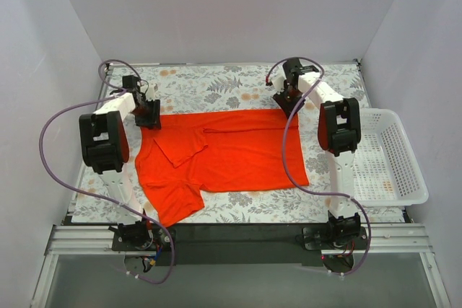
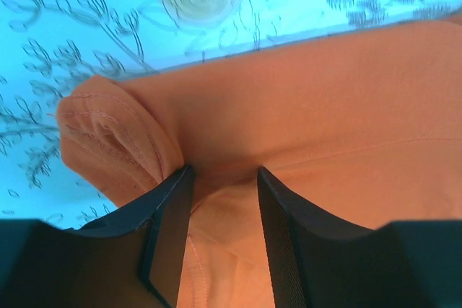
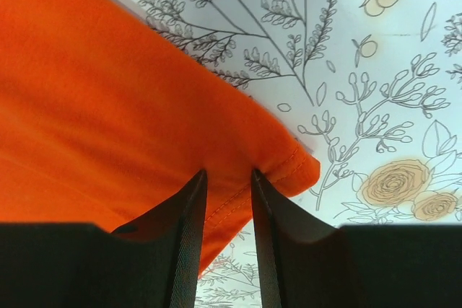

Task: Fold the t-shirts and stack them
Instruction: Fold the tshirt

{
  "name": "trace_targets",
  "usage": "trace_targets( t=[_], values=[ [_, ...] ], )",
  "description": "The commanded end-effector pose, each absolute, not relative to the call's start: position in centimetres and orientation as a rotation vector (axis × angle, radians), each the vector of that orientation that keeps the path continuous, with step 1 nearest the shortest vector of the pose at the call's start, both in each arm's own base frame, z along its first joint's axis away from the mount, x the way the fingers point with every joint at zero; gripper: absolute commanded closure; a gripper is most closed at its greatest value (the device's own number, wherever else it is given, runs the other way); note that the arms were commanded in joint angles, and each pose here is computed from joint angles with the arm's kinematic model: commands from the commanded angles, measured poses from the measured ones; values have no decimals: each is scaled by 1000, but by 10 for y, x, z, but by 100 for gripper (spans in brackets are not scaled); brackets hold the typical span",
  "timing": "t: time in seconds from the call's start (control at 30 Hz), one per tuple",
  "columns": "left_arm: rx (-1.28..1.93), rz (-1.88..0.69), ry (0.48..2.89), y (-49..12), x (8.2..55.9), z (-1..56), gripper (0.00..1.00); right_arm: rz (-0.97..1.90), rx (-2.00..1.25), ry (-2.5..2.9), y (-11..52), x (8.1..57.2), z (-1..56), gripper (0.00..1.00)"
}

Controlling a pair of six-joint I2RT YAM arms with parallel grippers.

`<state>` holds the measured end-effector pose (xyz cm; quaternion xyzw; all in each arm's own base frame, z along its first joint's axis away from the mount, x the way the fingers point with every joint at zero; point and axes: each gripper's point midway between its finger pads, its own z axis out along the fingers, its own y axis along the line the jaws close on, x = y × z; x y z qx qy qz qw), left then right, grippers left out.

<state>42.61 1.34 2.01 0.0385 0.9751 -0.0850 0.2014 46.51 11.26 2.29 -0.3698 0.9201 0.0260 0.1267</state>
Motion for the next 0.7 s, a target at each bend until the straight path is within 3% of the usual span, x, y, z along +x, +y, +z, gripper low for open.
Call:
trace_targets(
  t=[0.0,0.27,0.37,0.5,0.6,0.67],
  values=[
    [67,-169,2783,28,434,-7,60,-50,-1084,2706,93,479,3,62],
    [65,-203,2682,29,502,-7,61,-258,-994,2519,89,555,7,62],
    [74,-290,2628,20,530,1,55,-309,-931,2411,91,586,13,62],
    [128,-407,2518,5,560,46,42,-266,-857,2250,109,615,65,56],
    [218,-450,2389,-5,568,106,32,-165,-879,2166,129,604,113,52],
    [307,-482,2302,-14,560,151,26,-85,-923,2130,146,589,131,43]
  ],
)
